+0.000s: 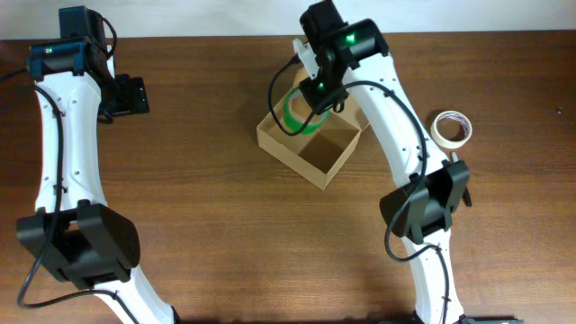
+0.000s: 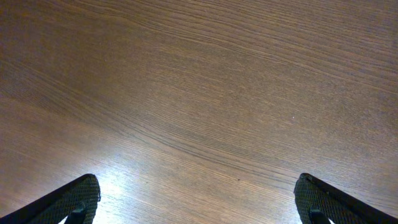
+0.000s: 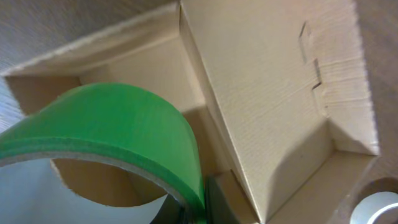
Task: Pack container
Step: 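Lower the green tape into the box and open the right gripper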
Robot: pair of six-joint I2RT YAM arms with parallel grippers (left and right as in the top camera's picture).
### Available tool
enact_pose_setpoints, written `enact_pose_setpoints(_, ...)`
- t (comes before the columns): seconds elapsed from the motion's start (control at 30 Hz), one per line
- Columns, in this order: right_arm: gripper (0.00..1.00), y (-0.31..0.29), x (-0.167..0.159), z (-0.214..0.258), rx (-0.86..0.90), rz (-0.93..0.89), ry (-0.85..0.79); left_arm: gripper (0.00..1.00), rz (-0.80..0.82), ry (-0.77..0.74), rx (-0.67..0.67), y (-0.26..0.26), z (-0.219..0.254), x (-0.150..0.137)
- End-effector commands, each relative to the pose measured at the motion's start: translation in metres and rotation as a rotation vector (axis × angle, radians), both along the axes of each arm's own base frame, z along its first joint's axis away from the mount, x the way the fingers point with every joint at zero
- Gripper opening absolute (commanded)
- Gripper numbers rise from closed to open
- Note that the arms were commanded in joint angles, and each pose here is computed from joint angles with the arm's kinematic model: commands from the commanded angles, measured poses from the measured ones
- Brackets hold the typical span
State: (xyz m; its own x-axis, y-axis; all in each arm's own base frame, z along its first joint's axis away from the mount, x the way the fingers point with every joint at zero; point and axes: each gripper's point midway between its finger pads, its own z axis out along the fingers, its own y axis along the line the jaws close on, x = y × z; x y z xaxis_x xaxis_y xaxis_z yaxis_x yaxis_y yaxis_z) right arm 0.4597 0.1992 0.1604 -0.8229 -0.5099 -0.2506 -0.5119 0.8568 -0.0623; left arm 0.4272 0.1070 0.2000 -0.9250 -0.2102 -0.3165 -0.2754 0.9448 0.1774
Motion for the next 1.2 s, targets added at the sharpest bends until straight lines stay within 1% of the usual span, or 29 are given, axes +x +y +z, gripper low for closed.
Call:
enact_pose_setpoints(0.0, 0.04, -0.001, 0.001, -0.02, -0.024, 0.001, 0.031, 1.0, 0.001, 0.012, -0.008, 0.002, -0.006, 0.0)
enact_pose_setpoints(0.3, 0.04, 0.003, -0.001, -0.059, -0.02, 0.003, 0.083, 1.0, 0.001, 0.011, -0.008, 0.002, -0.006, 0.0)
enact_pose_setpoints(0.5, 0.04, 0.008, 0.004, -0.078, 0.003, -0.001, 0.077, 1.0, 0.001, 0.012, -0.008, 0.002, -0.006, 0.0)
enact_pose_setpoints(0.9, 0.04, 0.019, 0.026, -0.079, 0.057, -0.03, -0.006, 1.0, 0.001, 0.011, -0.008, 0.002, -0.006, 0.0)
enact_pose_setpoints(1.17, 0.04, 0.017, 0.026, -0.101, 0.032, -0.053, 0.026, 1.0, 0.001, 0.011, -0.008, 0.002, -0.006, 0.0)
